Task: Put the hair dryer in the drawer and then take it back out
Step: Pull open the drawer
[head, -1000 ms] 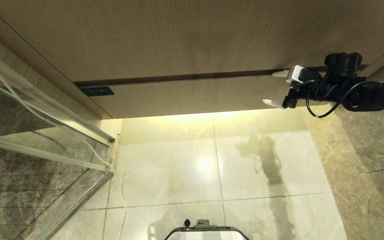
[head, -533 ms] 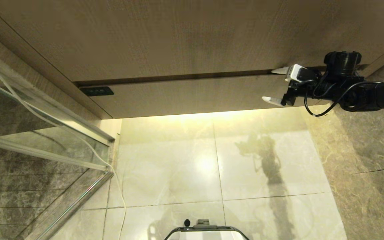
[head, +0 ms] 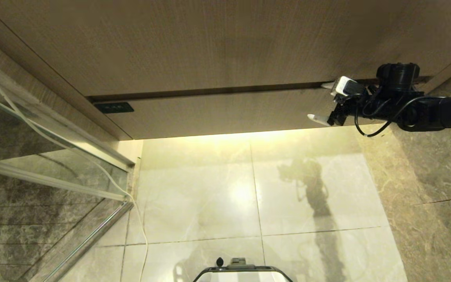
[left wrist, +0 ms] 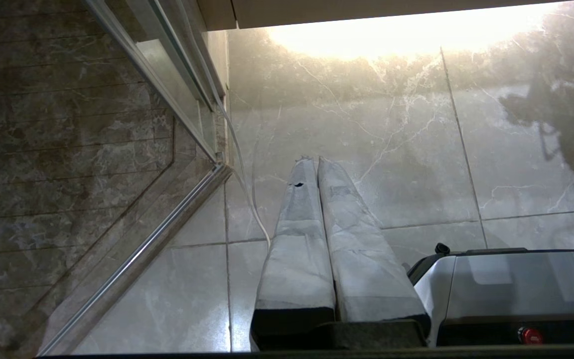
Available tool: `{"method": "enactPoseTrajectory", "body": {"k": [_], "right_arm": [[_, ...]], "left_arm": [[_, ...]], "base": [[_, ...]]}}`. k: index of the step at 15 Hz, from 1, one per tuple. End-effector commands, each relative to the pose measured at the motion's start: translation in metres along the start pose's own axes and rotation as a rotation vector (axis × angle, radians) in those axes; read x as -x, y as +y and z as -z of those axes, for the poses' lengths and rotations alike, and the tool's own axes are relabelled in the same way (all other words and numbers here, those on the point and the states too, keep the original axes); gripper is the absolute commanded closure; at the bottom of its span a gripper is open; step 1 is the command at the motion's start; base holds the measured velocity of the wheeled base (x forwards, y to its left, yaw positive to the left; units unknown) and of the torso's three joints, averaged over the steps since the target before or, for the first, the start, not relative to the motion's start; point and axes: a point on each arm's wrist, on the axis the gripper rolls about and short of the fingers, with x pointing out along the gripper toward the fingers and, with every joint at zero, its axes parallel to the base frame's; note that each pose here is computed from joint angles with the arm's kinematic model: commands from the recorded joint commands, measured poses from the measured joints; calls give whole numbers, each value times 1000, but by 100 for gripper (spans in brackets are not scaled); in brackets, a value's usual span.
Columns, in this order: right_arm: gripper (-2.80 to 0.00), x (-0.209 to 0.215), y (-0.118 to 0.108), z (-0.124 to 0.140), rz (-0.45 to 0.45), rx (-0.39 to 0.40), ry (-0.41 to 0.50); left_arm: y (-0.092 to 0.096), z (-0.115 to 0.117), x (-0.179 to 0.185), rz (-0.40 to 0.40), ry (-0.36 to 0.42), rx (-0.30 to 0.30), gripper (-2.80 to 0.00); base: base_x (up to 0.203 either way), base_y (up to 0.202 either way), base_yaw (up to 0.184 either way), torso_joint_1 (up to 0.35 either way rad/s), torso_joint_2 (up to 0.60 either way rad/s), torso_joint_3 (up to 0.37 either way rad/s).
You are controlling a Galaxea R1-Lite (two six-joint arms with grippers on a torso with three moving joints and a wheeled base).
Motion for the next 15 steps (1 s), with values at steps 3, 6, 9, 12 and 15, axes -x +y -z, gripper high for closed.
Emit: {"method": "enactPoseTrajectory", "body": {"k": [3, 6, 9, 12, 15], "right_arm": [[-280, 14, 12, -4, -75, -338, 115], [-280, 24, 15, -10, -74, -426, 169], [-280, 33, 14, -17, -73, -430, 171], [-280, 69, 8, -43, -57, -411, 119], [-280, 97, 18, -44, -36, -324, 85]], "left_arm": [[0, 0, 0, 0, 1, 0, 0], [0, 0, 0, 0, 1, 0, 0], [0, 0, 0, 0, 1, 0, 0], [0, 0, 0, 0, 1, 0, 0], [0, 0, 0, 0, 0, 0, 0]], "base": [[0, 0, 0, 0, 0, 0], [0, 0, 0, 0, 0, 0], [0, 0, 0, 0, 0, 0], [0, 0, 0, 0, 0, 0], [0, 0, 0, 0, 0, 0]]}}
